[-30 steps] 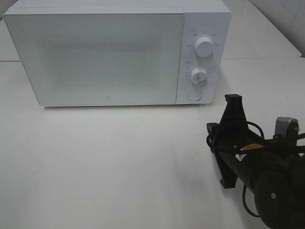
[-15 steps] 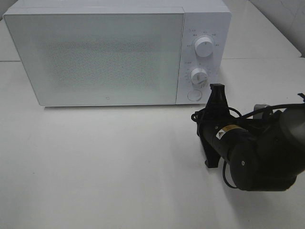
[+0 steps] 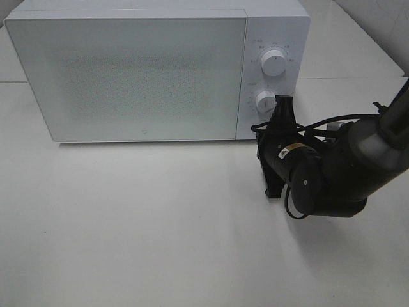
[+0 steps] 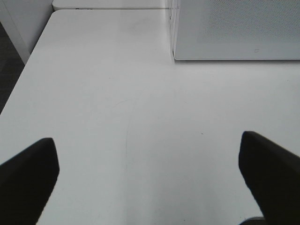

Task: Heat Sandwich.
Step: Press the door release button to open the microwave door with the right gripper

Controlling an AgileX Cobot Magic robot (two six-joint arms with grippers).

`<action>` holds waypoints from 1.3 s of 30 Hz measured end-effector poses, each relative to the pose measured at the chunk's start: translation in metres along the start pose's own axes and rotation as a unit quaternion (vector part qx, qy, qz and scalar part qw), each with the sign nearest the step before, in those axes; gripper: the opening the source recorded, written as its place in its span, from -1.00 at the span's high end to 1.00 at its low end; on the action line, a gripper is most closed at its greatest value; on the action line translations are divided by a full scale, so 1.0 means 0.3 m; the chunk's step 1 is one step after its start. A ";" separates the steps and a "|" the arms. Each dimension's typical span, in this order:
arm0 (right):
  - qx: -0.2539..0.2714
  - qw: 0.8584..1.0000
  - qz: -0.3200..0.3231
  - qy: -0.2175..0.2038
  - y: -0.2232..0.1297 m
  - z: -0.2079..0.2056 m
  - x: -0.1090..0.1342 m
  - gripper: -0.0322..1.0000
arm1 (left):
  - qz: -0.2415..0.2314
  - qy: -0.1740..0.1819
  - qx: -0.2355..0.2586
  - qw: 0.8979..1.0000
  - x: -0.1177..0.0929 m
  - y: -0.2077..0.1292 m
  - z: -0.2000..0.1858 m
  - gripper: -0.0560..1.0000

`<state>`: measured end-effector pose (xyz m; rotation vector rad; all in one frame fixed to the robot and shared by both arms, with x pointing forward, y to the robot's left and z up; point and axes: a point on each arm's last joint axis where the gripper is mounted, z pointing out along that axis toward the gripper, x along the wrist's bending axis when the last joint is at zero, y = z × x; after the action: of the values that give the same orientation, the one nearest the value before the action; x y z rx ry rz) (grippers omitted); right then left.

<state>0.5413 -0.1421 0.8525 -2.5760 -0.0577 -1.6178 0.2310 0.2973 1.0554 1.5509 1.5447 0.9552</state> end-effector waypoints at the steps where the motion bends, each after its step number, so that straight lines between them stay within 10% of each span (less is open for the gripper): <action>1: -0.001 1.000 0.000 0.002 0.002 0.007 0.005 0.92 | 0.000 0.000 0.000 1.000 0.000 0.000 0.000 -0.98; 39: -0.041 0.999 0.007 0.021 -0.007 0.110 0.017 0.92 | 0.000 0.000 0.000 1.000 0.000 0.000 0.000 -0.98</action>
<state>0.5730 -0.1366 0.8431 -2.5939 0.0296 -1.7024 0.2310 0.2973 1.0554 1.5509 1.5447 0.9552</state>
